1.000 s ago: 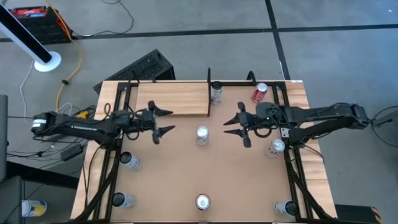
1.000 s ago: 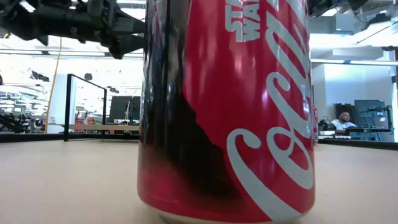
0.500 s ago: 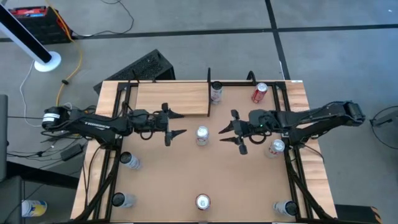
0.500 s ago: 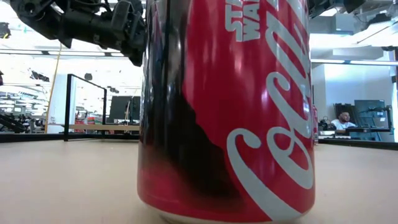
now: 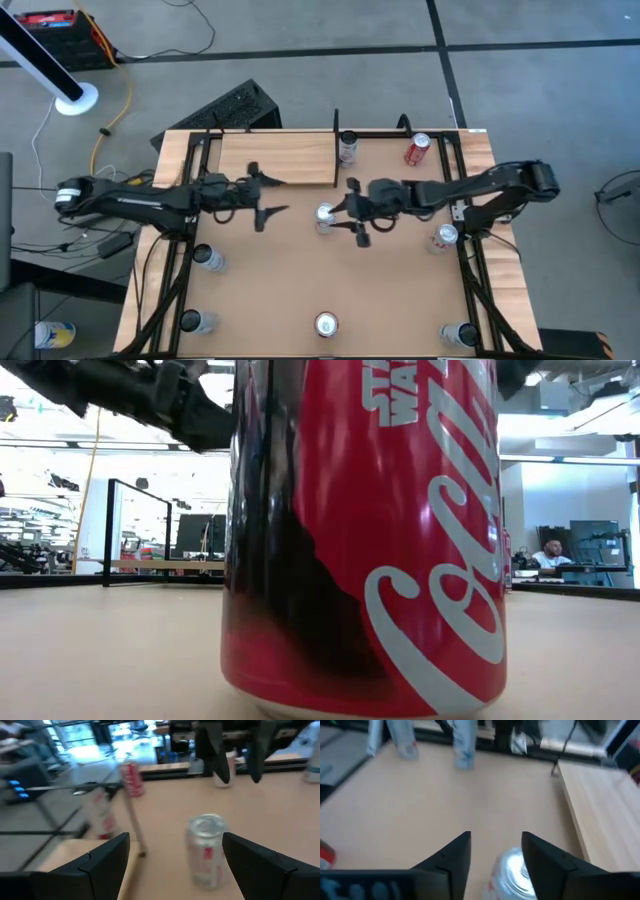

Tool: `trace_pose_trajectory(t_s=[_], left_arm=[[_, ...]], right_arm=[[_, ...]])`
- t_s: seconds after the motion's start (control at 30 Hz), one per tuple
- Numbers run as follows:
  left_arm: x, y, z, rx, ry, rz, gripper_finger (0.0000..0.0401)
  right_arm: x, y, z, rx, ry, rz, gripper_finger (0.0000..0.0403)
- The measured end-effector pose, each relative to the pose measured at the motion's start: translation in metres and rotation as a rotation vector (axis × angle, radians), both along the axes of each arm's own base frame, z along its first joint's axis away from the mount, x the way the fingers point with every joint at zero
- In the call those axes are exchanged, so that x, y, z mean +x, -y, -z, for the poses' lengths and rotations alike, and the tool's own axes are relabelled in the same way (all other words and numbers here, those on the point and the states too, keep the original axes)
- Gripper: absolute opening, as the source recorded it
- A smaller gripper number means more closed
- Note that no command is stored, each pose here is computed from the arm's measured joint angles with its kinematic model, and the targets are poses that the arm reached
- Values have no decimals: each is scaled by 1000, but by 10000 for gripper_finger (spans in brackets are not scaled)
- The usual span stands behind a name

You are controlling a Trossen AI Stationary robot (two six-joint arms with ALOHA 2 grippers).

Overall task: Place canned beverage on shelf
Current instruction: Put the left silver and red soda can on the shelf

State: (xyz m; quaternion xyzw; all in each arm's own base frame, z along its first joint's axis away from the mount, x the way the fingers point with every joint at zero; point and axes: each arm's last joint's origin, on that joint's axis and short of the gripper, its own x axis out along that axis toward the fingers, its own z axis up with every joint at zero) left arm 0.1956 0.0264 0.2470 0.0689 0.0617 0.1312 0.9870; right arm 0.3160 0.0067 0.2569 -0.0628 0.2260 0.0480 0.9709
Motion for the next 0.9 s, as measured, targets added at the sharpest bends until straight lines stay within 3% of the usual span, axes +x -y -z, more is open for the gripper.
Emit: trace_pose_trajectory(t_s=[0.23,0.53,0.73,0.9], left_arm=[[-45,1,-18,5,46,-45,304],[-62,5,-23,9,61,-14,304],[-69,5,-23,24,54,-21,304],[-74,5,-25,34,70,-36,304]], right_arm=[[32,5,-19,-63,-210,-18,280],[69,30,-27,-56,-488,25,345],[79,35,-23,-72,-620,0,363],[81,35,-20,-80,-640,-17,362]])
